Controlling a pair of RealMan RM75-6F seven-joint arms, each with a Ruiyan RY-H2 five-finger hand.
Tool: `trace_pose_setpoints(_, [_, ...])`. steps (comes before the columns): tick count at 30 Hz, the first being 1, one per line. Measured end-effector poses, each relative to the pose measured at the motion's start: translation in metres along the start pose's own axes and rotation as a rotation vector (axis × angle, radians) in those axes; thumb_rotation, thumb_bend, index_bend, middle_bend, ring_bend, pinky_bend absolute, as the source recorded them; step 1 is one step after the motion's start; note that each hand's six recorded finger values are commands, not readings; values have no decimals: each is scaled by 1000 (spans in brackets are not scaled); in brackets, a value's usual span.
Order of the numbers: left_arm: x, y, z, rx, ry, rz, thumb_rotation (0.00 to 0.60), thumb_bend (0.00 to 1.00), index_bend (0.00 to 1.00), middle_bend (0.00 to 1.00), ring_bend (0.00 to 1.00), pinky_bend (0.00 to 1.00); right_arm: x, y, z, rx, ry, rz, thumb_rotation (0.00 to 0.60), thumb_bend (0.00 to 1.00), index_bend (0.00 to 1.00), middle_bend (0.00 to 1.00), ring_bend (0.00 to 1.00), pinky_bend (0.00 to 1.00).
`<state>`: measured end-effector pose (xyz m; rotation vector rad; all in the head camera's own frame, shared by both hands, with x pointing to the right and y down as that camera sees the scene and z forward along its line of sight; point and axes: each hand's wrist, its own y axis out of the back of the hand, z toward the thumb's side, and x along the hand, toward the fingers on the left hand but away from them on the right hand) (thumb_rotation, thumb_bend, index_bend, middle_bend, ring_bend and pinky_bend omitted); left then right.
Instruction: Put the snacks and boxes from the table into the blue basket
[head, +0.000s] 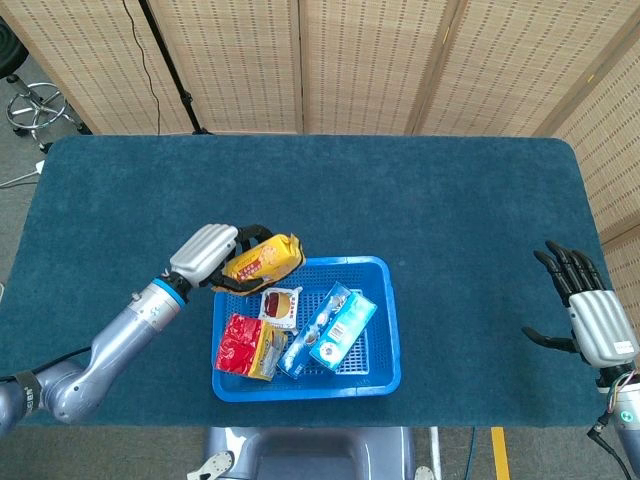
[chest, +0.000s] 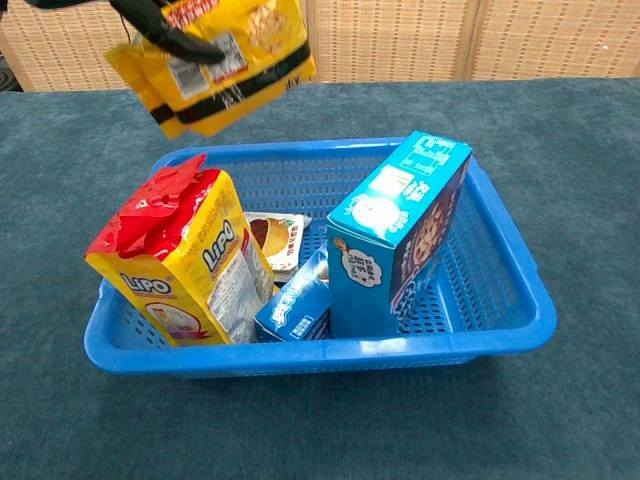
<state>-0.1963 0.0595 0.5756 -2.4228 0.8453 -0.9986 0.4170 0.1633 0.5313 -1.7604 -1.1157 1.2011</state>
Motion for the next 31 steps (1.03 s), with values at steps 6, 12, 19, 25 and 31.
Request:
trace_pose_setpoints(6, [4,-33,-4,32,4,-101,600,168,21,8,15,83,0,1,-3,-2,-8,-2,600,0,0,0,0,0])
trace_pose_setpoints(12, [-1,-41,-6,102,9,-142,600,92,0,0,0,0,1,3,-3,-6,-11,-5,600,0,0,0,0,0])
trace_pose_setpoints(19, [-26,-3,-16,165,35,77,600,77,0,0,0,0,4,1,0,2,-6,13,600,0,0,0,0,0])
trace_pose_setpoints(25, [-97,19,-76,226,220,255,600,77,0,0,0,0,7,-5,4,62,-19,36,600,0,0,0,0,0])
trace_pose_setpoints(31, [-185,17,-136,293,411,365,600,77,0,0,0,0,8,-10,5,109,-43,38,600,0,0,0,0,0])
